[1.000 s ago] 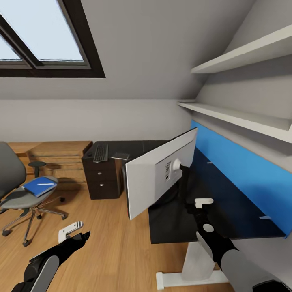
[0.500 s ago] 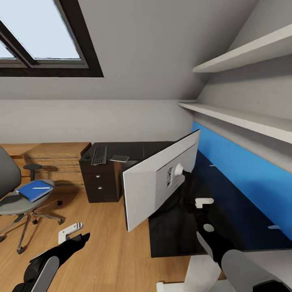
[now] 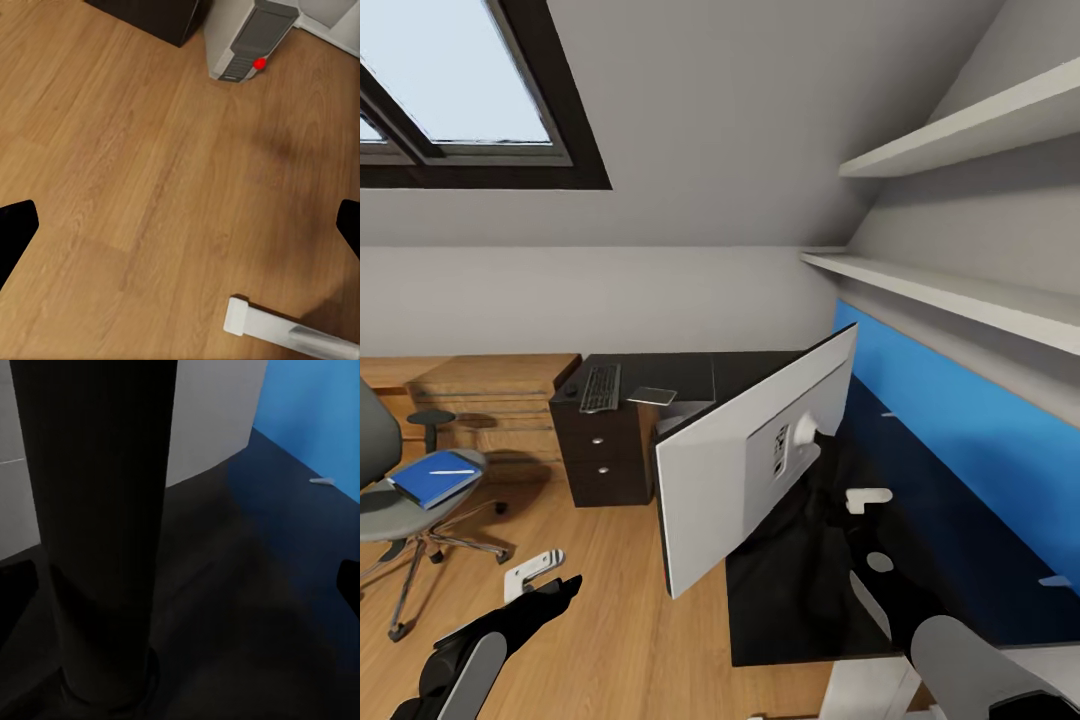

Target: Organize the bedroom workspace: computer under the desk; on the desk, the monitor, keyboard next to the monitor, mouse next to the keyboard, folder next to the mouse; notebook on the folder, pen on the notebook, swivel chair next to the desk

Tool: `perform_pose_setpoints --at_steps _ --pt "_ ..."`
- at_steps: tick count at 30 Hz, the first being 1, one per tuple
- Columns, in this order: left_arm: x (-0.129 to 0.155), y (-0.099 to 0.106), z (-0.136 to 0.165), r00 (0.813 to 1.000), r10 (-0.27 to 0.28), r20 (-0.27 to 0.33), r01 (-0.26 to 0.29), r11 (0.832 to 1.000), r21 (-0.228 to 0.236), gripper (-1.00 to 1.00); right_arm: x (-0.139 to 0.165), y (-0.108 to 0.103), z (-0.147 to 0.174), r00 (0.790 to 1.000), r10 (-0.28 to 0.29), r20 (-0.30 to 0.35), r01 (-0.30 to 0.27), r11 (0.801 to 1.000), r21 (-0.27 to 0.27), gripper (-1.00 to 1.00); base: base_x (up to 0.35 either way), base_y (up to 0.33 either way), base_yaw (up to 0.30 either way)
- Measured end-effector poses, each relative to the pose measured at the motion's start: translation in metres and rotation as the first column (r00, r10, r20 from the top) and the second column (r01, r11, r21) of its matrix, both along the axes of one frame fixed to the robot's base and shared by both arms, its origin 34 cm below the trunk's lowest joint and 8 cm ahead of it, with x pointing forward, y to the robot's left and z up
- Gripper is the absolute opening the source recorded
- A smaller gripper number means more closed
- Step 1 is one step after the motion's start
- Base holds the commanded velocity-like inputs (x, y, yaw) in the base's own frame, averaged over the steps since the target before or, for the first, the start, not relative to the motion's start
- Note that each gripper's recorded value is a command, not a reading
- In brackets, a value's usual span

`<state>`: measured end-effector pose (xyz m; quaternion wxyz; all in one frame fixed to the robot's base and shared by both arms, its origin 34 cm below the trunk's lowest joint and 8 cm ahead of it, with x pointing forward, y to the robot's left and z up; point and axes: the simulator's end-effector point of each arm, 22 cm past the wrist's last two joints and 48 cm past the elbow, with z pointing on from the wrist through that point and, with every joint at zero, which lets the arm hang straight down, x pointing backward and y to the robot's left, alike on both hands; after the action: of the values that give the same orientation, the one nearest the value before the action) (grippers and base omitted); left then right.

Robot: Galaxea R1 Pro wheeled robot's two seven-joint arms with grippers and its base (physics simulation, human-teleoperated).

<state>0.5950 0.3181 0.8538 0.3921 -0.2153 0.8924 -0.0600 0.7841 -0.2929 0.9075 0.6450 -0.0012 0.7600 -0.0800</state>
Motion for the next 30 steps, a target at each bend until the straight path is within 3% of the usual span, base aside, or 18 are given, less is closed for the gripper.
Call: perform_pose_setpoints --at_steps 30 --pt "-0.0003 0.0002 -0.001 1.0 0.002 -0.002 -0.002 1.0 -0.001 1.0 0.0001 -0.0011 0.0003 1.0 -0.001 0.001 0.001 1.0 -0.001 1.0 0.034 0.023 0.0"
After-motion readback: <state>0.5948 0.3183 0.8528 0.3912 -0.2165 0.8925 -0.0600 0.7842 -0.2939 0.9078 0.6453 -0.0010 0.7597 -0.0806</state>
